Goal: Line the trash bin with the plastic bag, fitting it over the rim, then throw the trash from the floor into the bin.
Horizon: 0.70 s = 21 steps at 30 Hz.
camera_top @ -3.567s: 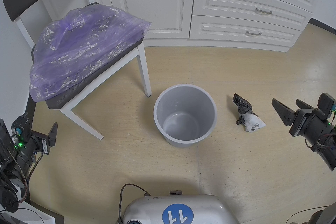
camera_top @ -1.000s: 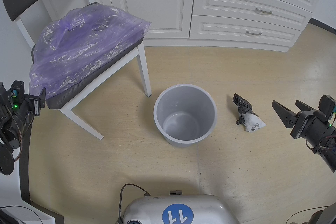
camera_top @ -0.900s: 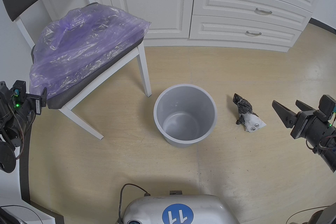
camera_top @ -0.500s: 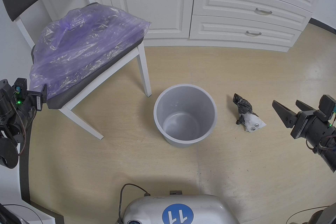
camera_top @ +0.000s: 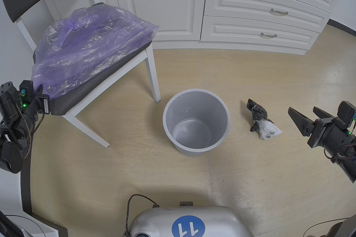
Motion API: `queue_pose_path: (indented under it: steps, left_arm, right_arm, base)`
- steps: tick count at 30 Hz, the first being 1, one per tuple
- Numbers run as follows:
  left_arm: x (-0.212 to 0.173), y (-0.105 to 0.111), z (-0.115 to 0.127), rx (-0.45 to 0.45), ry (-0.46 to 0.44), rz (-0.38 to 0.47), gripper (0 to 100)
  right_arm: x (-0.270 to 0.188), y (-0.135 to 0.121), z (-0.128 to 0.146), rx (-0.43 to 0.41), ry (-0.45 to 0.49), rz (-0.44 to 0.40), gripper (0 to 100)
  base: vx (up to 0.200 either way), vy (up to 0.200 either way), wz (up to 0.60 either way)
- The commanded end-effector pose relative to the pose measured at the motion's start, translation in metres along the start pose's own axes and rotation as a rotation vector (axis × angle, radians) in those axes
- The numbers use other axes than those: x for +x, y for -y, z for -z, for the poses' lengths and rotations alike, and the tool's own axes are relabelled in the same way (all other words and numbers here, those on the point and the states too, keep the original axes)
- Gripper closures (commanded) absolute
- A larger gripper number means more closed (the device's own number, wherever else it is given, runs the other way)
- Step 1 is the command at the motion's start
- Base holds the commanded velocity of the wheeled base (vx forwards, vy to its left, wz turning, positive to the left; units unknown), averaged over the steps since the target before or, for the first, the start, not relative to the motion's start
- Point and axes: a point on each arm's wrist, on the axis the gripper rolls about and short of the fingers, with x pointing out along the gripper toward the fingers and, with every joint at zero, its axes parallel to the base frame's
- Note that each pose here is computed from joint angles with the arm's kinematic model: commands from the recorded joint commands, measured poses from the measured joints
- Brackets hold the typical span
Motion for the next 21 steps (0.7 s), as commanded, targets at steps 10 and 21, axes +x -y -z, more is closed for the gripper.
queue_pose_path:
  steps: [10,21]
  left_arm:
    - [-0.025,0.003,-0.018,-0.094,0.173,0.113,100]
    - [-0.050,0.039,-0.045,-0.214,0.287,0.341,100]
  right_arm:
    - [0.003,0.000,0.010,-0.021,-0.047,0.011,0]
    - [0.010,0.000,0.021,-0.055,-0.095,0.024,0]
  base:
    - [0.000,0.000,0.00]
    - [0.000,0.000,0.00]
